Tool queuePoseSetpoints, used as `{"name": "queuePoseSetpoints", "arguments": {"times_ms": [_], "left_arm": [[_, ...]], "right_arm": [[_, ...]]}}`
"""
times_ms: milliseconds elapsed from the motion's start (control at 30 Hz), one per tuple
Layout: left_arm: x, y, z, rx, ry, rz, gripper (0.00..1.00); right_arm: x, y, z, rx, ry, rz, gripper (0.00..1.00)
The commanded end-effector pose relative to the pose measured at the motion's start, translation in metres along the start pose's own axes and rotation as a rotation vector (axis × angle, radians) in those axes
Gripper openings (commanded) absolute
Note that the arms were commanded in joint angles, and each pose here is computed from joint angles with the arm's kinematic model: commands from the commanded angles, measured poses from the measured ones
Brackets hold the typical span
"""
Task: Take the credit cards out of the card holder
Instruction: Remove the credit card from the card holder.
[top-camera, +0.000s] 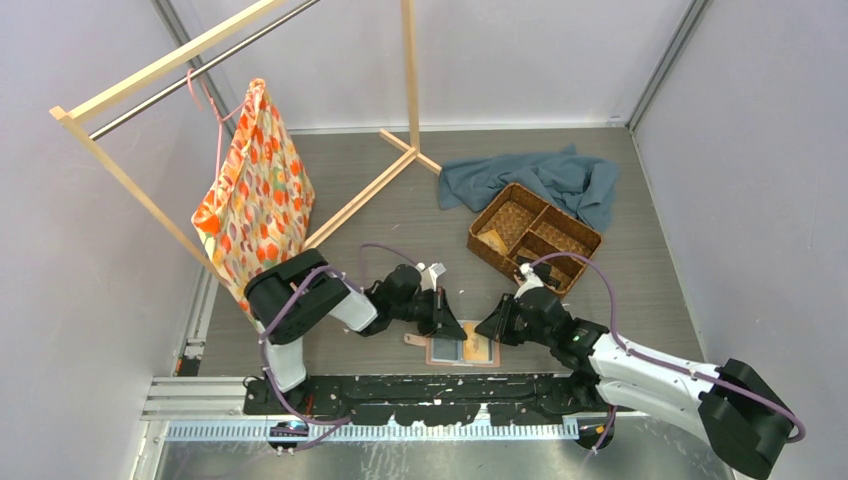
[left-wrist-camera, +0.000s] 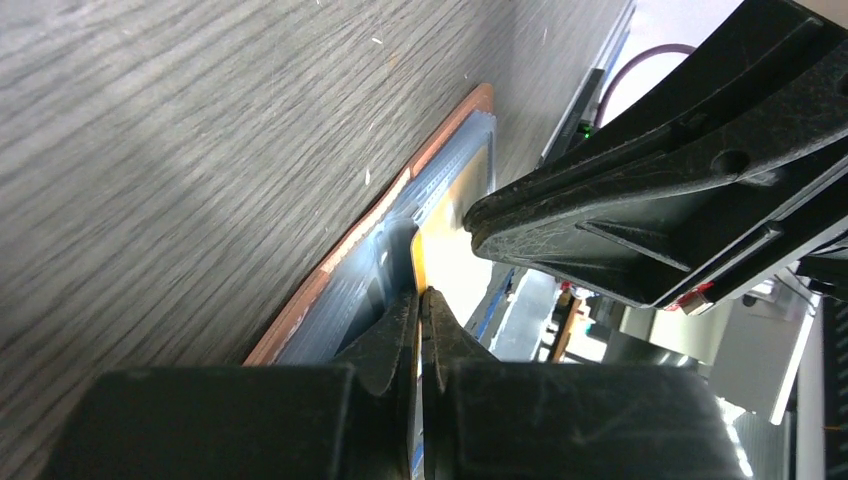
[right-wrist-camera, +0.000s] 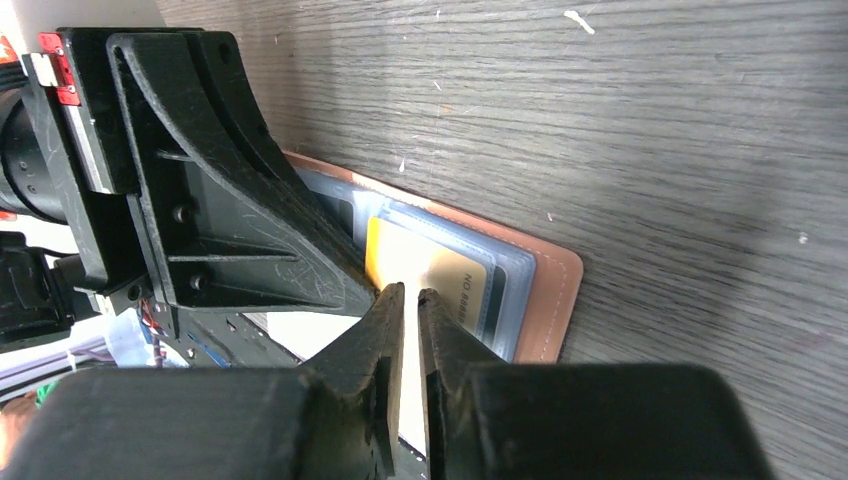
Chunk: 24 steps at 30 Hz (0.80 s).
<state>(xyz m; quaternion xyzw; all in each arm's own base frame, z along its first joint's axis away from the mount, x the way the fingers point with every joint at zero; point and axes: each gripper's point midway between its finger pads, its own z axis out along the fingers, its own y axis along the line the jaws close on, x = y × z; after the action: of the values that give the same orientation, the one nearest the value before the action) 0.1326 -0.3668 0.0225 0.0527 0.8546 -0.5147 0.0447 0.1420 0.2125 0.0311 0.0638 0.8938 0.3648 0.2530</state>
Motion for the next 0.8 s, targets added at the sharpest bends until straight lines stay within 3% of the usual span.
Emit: {"name": "queuePoseSetpoints", "arguments": {"times_ms": [0, 200, 367, 567, 767], "left_arm": [[0.0115, 0.0180, 0.0046, -0.015, 0.021, -0.052, 0.02], [0.0115, 0.0211, 0.0013, -0.030, 0.003, -0.055, 0.08], [0.0108, 0.0234, 0.0008, -0.040, -0.006, -0.062, 0.03], [0.0087, 0.0193, 0.0011, -0.024, -0.014, -0.059, 0.16], [0.0080, 0.0174, 0.0013, -0.008, -0.019, -0.061, 0.17]], "right_arm": [[0.0036, -0.0139, 0.0015, 0.052, 0.002, 0.003, 0.16], [0.0028, -0.0140, -0.0001, 0.048, -0.006, 0.005, 0.16], [0.0040, -0.0151, 0.0001, 0.051, -0.003, 0.007, 0.16], [0.0038, -0.0155, 0.0002, 0.050, -0.005, 0.008, 0.16], [0.0042, -0.0156, 0.0003, 0.051, -0.003, 0.007, 0.16]]}}
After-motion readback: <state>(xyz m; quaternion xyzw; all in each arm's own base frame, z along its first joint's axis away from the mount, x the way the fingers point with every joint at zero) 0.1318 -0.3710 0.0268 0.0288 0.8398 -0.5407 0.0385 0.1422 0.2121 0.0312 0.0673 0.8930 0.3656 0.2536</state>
